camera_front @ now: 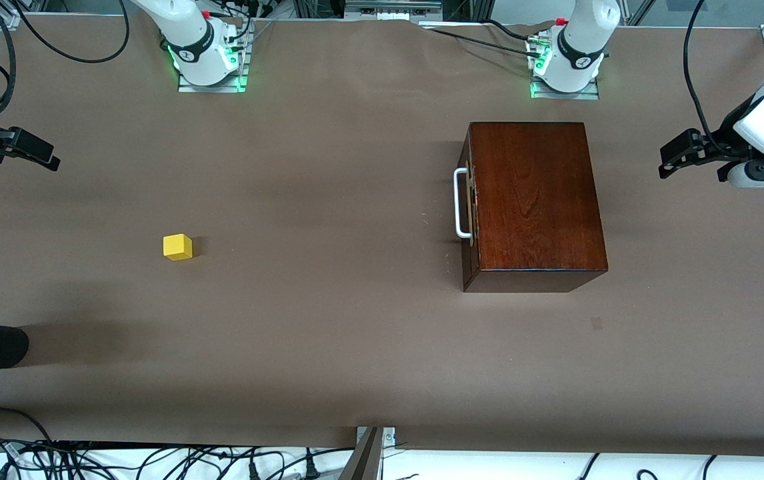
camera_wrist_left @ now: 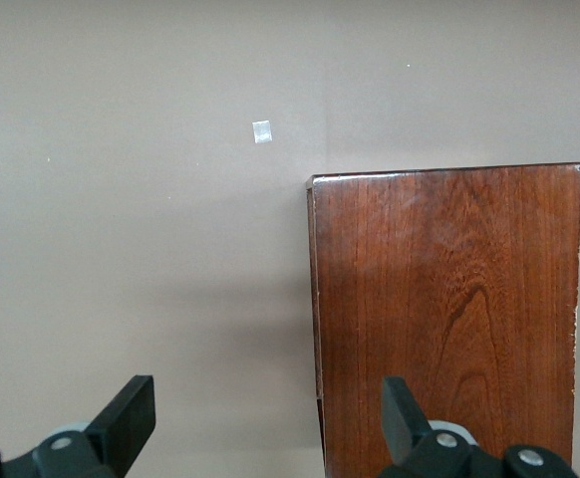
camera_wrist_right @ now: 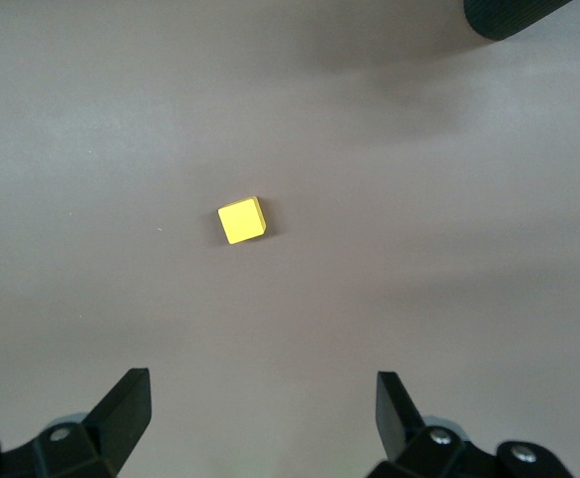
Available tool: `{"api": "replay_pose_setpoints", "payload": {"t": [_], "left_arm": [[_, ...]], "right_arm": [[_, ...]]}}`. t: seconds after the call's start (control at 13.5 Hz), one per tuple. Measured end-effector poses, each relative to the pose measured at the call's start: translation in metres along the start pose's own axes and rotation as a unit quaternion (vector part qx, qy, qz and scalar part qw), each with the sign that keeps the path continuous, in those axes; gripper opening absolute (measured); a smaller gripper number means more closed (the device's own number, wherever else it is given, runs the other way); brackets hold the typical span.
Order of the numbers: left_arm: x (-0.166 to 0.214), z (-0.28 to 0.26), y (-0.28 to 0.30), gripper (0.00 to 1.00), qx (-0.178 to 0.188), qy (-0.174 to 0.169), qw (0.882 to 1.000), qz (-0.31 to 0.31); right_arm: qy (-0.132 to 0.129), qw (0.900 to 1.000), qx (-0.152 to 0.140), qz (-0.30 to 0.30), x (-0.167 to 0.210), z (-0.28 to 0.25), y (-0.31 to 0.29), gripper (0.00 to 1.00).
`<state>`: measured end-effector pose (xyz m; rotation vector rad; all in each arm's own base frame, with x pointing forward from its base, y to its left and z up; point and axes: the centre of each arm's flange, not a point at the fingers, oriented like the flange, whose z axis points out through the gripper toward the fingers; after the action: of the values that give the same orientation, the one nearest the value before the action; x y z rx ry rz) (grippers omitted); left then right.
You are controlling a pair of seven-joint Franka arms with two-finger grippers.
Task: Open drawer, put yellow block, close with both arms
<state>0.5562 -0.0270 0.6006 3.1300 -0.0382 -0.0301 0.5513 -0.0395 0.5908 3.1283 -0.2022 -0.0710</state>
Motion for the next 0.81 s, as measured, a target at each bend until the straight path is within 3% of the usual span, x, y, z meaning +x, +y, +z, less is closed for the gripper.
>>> {"api": "replay_pose_setpoints", "payload": {"t": [0.81], "left_arm": [[0.0000, 0.0001, 0.0009, 1.00, 0.000, 0.000, 1.000, 0.001]], "right_arm": [[0.000, 1.000, 0.000, -0.001, -0.0005, -0.0029, 0.0000, 1.00]]}}
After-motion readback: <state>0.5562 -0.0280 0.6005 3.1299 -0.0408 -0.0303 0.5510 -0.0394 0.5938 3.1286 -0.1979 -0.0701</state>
